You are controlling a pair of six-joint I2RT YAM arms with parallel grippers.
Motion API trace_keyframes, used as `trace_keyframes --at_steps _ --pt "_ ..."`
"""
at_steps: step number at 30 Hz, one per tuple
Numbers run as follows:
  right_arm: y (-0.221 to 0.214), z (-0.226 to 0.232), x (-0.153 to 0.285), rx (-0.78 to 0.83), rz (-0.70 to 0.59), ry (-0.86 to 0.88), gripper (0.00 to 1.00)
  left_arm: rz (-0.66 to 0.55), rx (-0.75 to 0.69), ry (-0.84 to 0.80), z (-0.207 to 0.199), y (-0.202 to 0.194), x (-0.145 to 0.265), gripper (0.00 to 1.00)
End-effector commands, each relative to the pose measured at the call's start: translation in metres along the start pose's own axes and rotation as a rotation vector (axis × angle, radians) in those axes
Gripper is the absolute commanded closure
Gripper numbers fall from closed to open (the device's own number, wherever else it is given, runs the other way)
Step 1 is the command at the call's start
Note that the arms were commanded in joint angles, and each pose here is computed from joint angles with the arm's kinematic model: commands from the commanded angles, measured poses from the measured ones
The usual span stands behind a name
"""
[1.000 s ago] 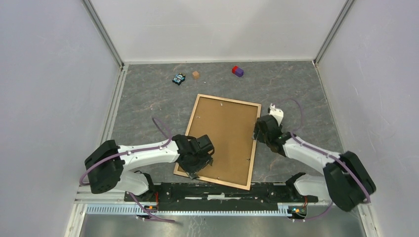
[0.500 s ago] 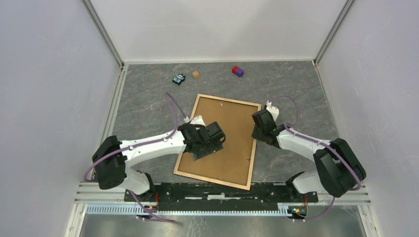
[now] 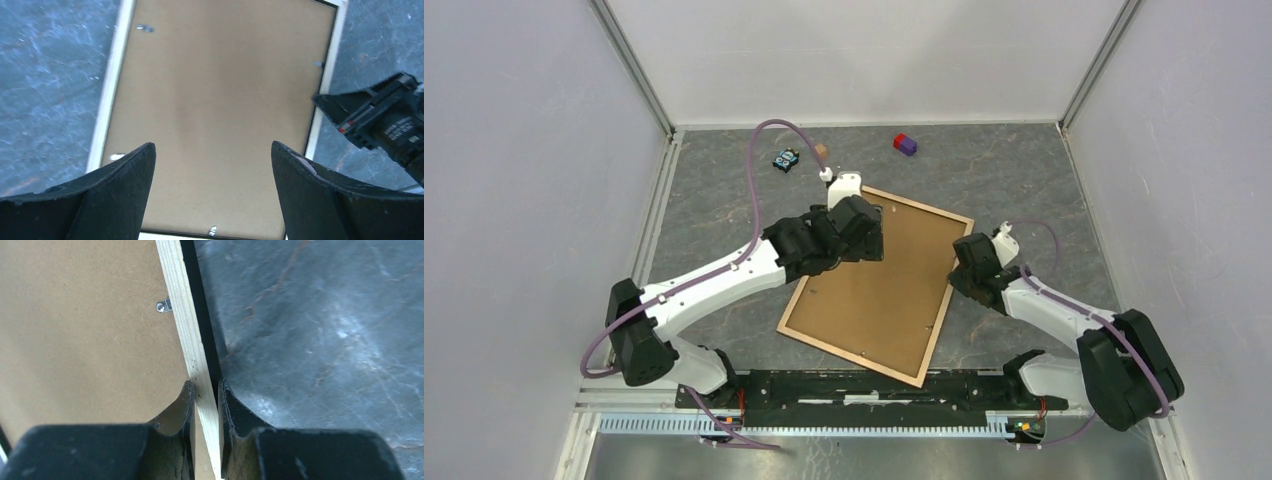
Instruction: Put the photo into the frame
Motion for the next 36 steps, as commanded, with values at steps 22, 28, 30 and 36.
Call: trace_keyframes --at_steps 22,28,30,36 --pt "-0.041 0.046 0.016 0.007 0.036 0.109 0.32 0.026 0.05 -0.013 0.039 0.028 -0.017 0.1" --pt "-0.014 0.052 0.031 0.396 -0.127 0.235 0.23 0.16 0.182 0.282 0.083 -0.019 -0.033 0.1" --pt "-0.006 0.049 0.037 0.468 -0.189 0.251 0.23 0.235 0.256 0.363 0.1 -0.044 -0.032 0.21" --pt "0.01 0.039 0.048 0.538 -0.281 0.201 0.23 0.357 0.516 0.456 0.127 -0.1 -0.031 0.27"
Point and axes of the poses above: each gripper's point midway between its finger pads, its own x axis back along the fingers, its own z axis along the line the jaws close on, y = z × x, the point moved 7 cm from there along x, back along the fingers, and after that the axes turned 11 degrees about x, right-handed, at the moved point
